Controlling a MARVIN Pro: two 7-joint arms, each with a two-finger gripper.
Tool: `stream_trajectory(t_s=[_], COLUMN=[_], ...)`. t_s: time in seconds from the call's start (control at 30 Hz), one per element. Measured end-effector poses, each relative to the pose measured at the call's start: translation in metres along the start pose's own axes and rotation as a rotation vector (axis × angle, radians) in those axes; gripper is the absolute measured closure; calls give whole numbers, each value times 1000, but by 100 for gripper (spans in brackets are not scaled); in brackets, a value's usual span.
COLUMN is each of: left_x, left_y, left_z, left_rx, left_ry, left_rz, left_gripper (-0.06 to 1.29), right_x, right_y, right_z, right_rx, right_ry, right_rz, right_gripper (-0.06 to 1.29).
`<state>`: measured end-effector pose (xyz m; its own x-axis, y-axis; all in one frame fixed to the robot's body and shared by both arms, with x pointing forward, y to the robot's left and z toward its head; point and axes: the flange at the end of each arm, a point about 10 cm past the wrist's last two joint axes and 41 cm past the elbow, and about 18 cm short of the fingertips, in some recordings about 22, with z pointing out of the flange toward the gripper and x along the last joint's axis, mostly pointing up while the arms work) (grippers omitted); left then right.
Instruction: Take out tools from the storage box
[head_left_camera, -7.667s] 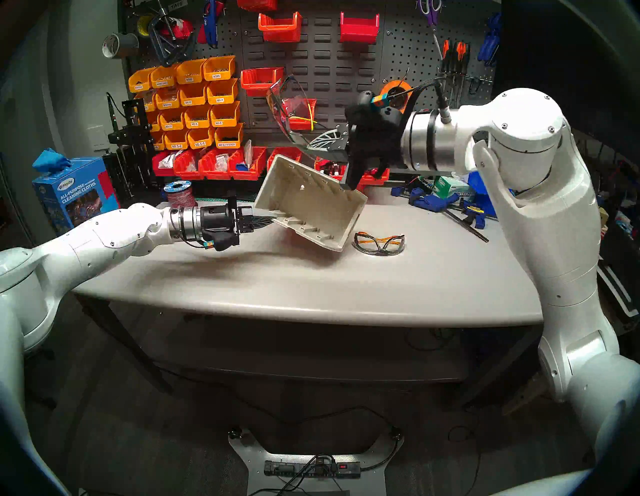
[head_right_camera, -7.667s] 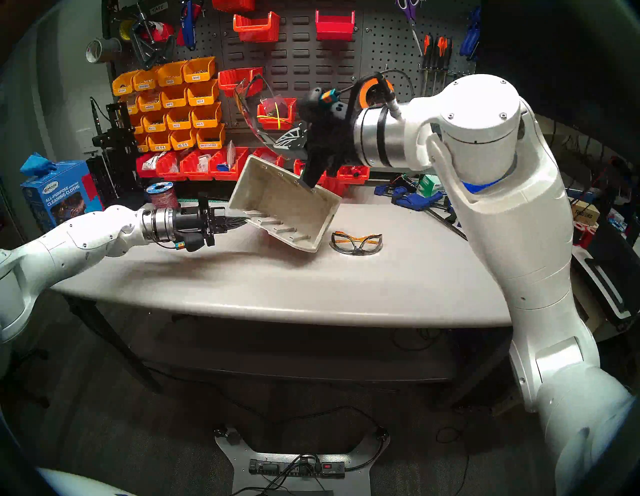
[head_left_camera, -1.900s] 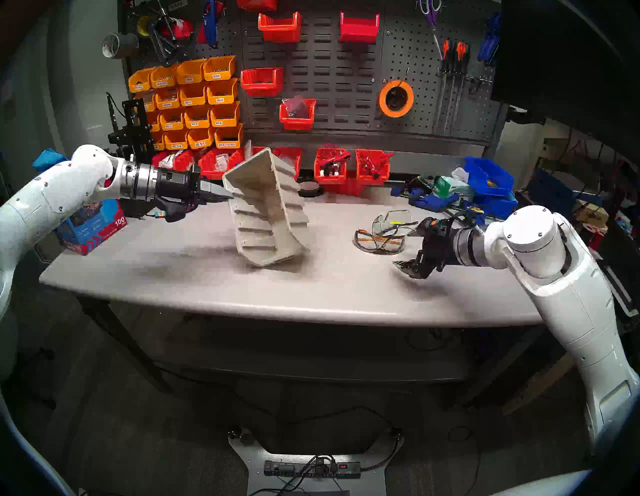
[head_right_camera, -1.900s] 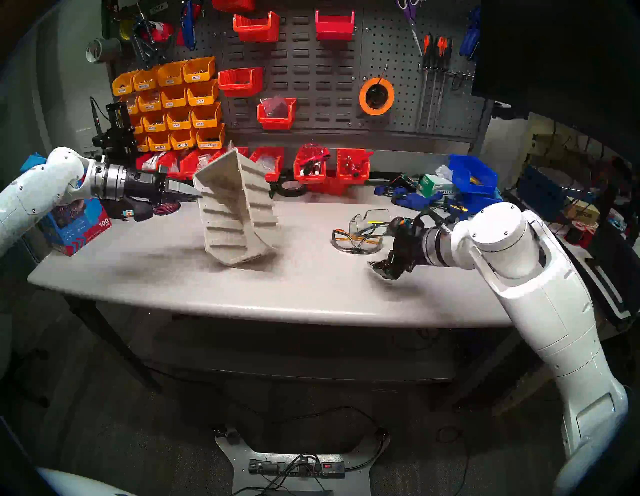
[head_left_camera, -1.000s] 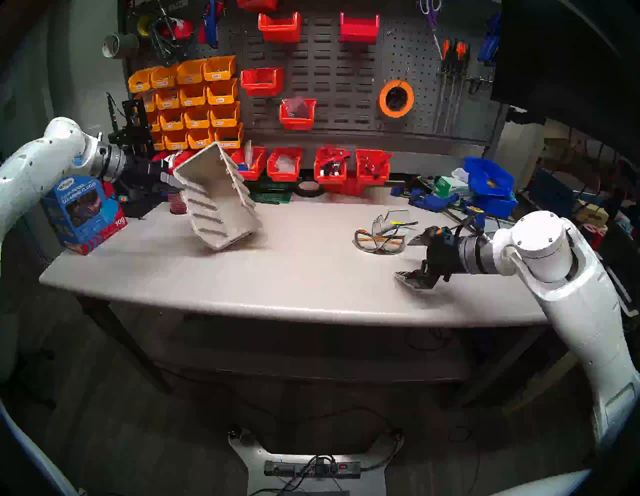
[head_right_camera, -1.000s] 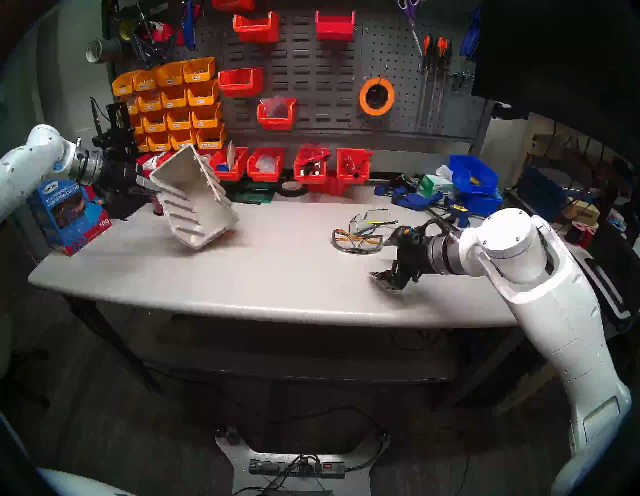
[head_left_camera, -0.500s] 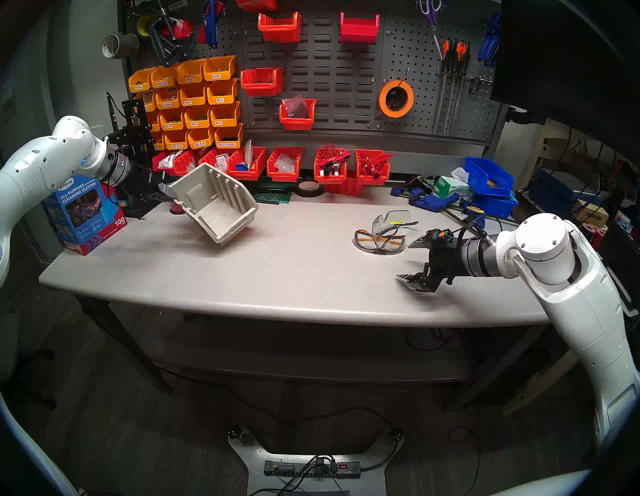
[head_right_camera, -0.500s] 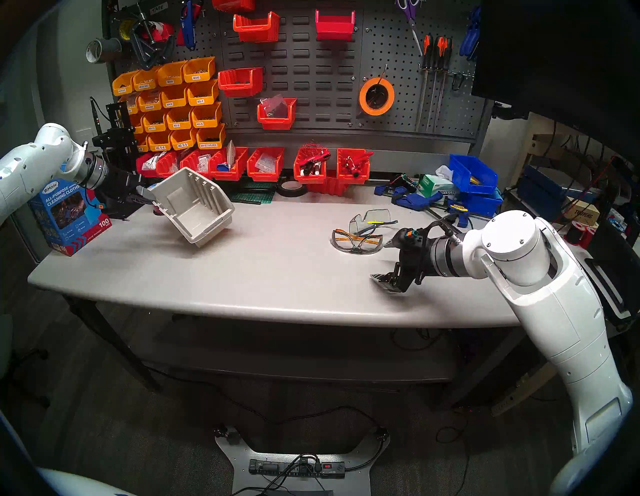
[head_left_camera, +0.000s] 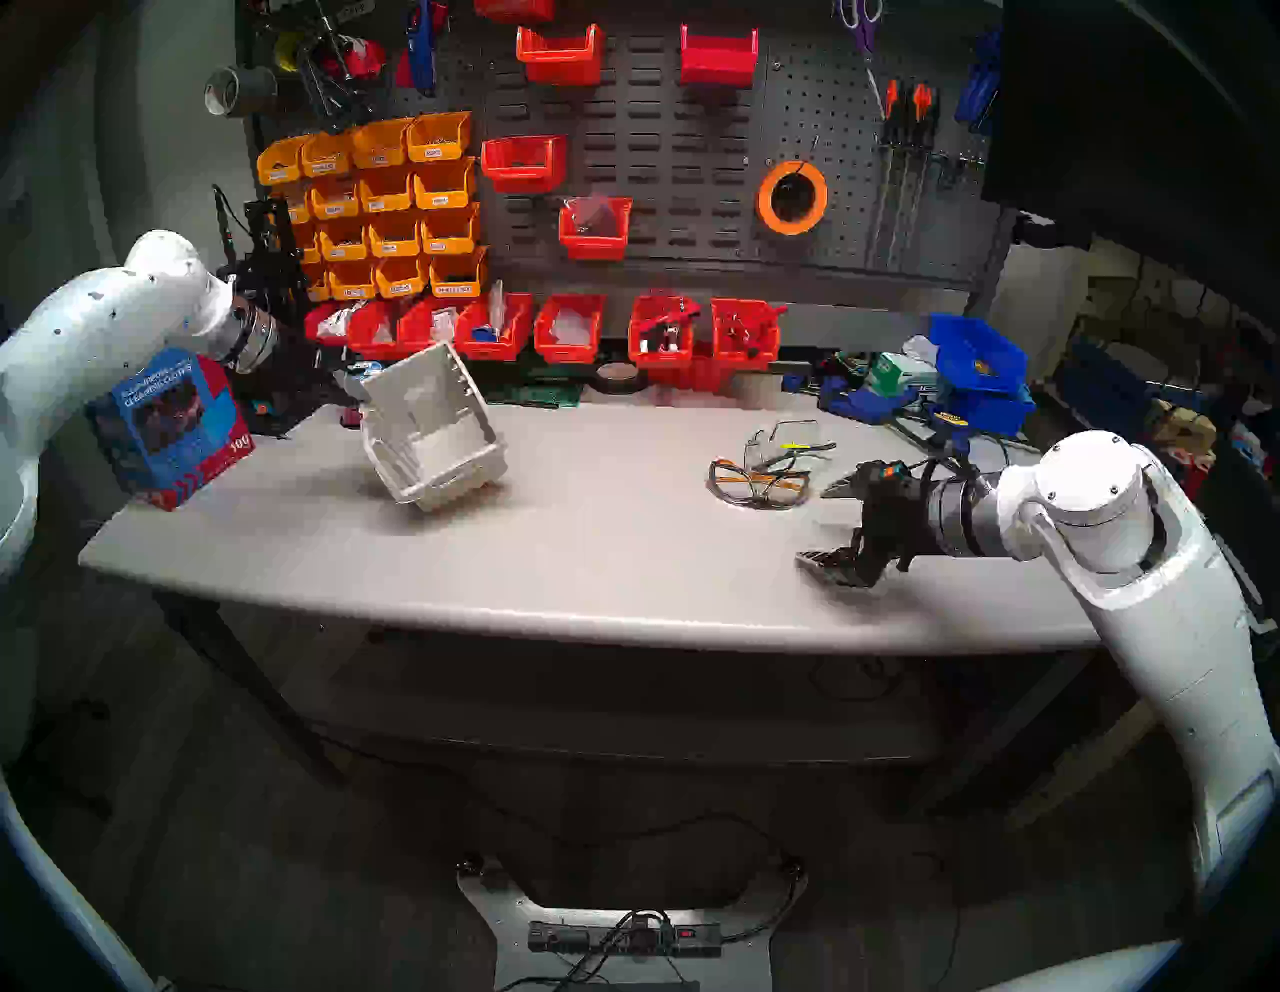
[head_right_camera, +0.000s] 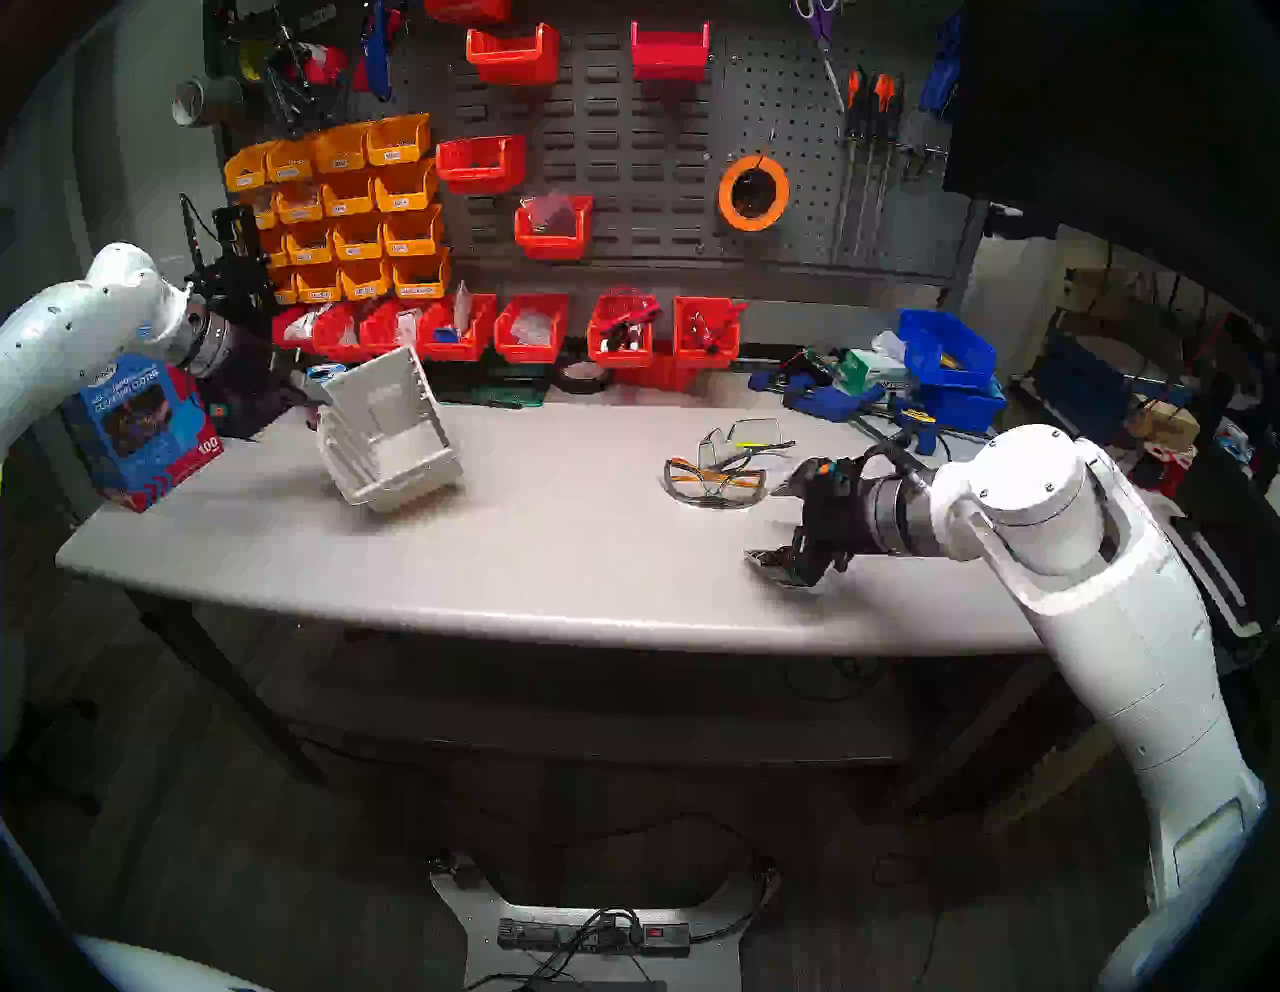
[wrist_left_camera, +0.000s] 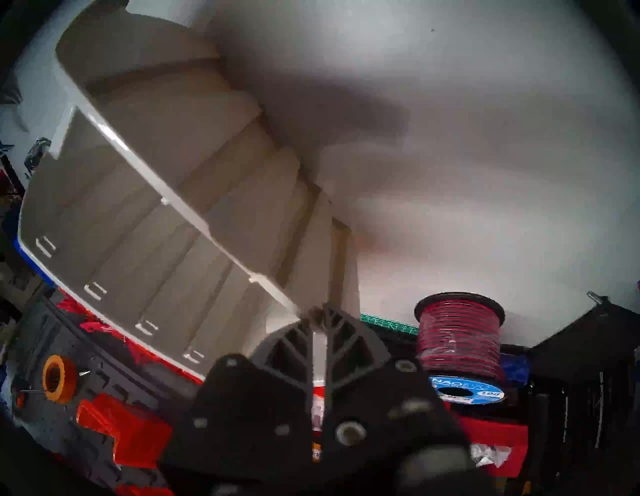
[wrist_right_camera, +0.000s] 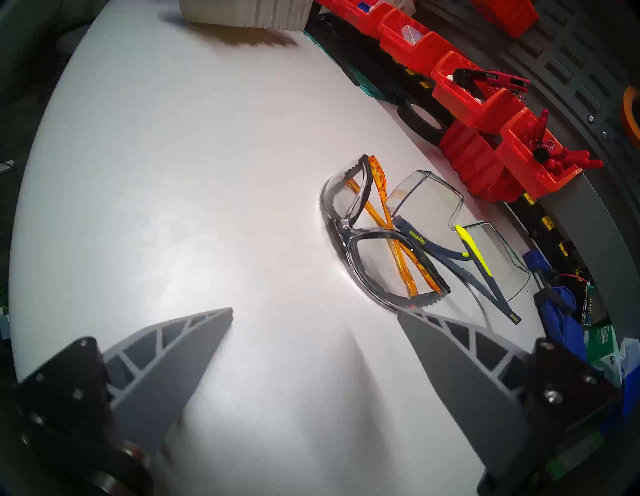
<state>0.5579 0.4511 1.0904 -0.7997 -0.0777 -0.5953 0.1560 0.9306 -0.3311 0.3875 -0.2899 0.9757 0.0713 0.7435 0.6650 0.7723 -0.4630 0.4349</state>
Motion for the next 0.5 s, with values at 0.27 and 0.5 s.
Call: stream_trajectory(t_s=[0.27, 0.5], left_x=[-7, -24], left_y=[-9, -29], left_z=[-2, -19], left_rx=[46, 179], left_ry=[-8, -68], left_rz=[0, -7], left_gripper=[25, -2], right_x=[1, 2], right_y=[2, 4], right_z=[-2, -3], right_rx=[-8, -13], right_ry=[9, 19], right_rz=[-7, -14], right_gripper=[0, 0])
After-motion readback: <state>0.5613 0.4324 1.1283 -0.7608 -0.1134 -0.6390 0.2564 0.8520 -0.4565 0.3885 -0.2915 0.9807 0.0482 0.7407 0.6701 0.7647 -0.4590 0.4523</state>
